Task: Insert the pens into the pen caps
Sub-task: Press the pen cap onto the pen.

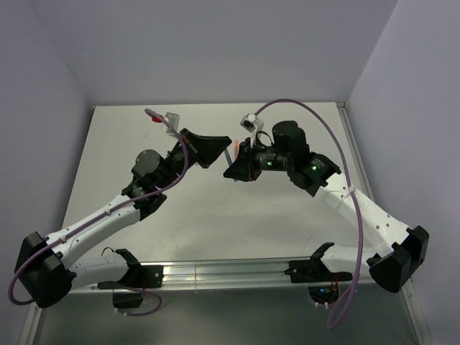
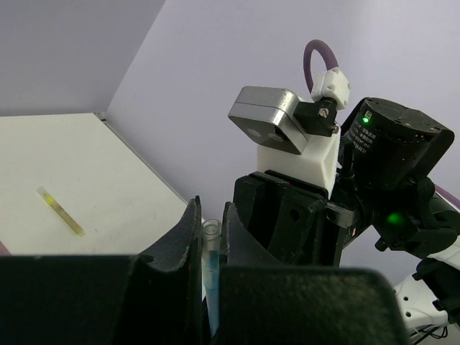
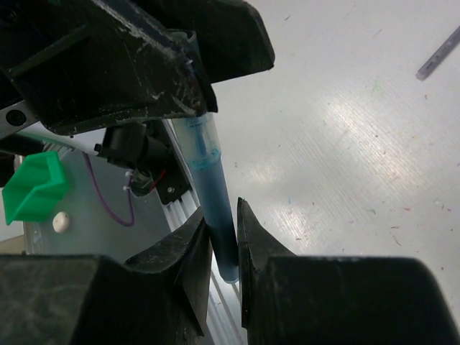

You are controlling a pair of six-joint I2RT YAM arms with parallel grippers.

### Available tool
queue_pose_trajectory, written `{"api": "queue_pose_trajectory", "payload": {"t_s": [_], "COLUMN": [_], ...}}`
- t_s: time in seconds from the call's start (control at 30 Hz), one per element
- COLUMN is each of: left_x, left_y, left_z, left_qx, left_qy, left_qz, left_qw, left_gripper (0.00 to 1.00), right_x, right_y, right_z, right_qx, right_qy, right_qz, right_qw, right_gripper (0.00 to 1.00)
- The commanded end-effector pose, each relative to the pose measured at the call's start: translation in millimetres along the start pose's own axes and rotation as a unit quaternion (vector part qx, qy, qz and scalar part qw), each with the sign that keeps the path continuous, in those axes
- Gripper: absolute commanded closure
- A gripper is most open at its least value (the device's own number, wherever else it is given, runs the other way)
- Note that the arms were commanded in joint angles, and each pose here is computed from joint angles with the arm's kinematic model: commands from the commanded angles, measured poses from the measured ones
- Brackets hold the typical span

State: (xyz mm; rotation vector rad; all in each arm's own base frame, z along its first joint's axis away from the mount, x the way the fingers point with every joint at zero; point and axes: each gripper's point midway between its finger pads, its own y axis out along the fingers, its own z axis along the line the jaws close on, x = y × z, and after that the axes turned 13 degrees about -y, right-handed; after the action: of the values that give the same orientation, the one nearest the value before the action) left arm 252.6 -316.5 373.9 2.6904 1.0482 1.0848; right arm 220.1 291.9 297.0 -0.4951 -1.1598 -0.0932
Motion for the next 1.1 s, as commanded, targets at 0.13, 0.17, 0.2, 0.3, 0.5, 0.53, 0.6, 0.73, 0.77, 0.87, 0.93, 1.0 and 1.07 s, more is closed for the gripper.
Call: {"api": "queue_pose_trajectory", "payload": {"t_s": [0.13, 0.17, 0.2, 0.3, 0.5, 0.53, 0.6, 0.73, 0.77, 0.87, 0.93, 1.0, 1.07], "left_x": [-107.6, -101.1, -99.1, -88.3, -74.4, -71.6, -69.2, -58.0, -56.2, -47.4, -39.8, -33.2, -25.7], "left_y": [-51.2, -47.6, -47.1, -41.7, -34.7, -33.7, -32.7, -30.3, -30.0, -29.3, -29.7, -32.5, -34.8], "left_z": [2.7, -1.9, -3.0, -8.2, -17.6, -19.4, -20.4, -27.1, -27.3, -29.2, -31.7, -34.0, -34.8], "left_qx": [0.028, 0.025, 0.028, 0.029, 0.022, 0.022, 0.022, 0.018, 0.020, 0.022, 0.021, 0.021, 0.016], "left_qy": [-0.037, -0.029, -0.027, -0.013, 0.003, 0.006, 0.010, 0.021, 0.022, 0.029, 0.034, 0.038, 0.037], "left_qz": [0.254, 0.246, 0.246, 0.235, 0.221, 0.218, 0.215, 0.200, 0.197, 0.186, 0.177, 0.170, 0.162], "left_qw": [0.966, 0.968, 0.969, 0.971, 0.975, 0.976, 0.976, 0.979, 0.980, 0.982, 0.983, 0.985, 0.986], "left_gripper": [1.00, 1.00, 0.98, 0.89, 0.71, 0.68, 0.61, 0.54, 0.53, 0.52, 0.51, 0.48, 0.47], "right_x": [145.3, 144.2, 140.7, 140.0, 131.3, 130.4, 128.8, 126.1, 125.2, 123.1, 123.1, 123.4, 122.5], "right_y": [-52.4, -52.6, -50.9, -53.3, -53.0, -52.3, -50.9, -47.7, -46.8, -44.8, -44.3, -44.6, -43.1], "right_z": [-10.5, -7.5, -3.4, 5.5, 13.2, 13.9, 14.6, 18.8, 21.0, 22.2, 21.0, 20.0, 20.6], "right_qx": [-0.077, -0.072, -0.063, -0.047, -0.031, -0.029, -0.027, -0.014, -0.010, -0.010, -0.013, -0.017, -0.013], "right_qy": [-0.076, -0.076, -0.072, -0.071, -0.061, -0.059, -0.055, -0.054, -0.055, -0.054, -0.054, -0.054, -0.053], "right_qz": [-0.256, -0.254, -0.247, -0.246, -0.226, -0.224, -0.220, -0.213, -0.212, -0.208, -0.207, -0.207, -0.203], "right_qw": [0.960, 0.962, 0.964, 0.966, 0.972, 0.972, 0.974, 0.975, 0.976, 0.977, 0.977, 0.977, 0.978], "right_gripper": [1.00, 1.00, 1.00, 1.00, 1.00, 1.00, 1.00, 1.00, 1.00, 1.00, 1.00, 1.00, 1.00]}}
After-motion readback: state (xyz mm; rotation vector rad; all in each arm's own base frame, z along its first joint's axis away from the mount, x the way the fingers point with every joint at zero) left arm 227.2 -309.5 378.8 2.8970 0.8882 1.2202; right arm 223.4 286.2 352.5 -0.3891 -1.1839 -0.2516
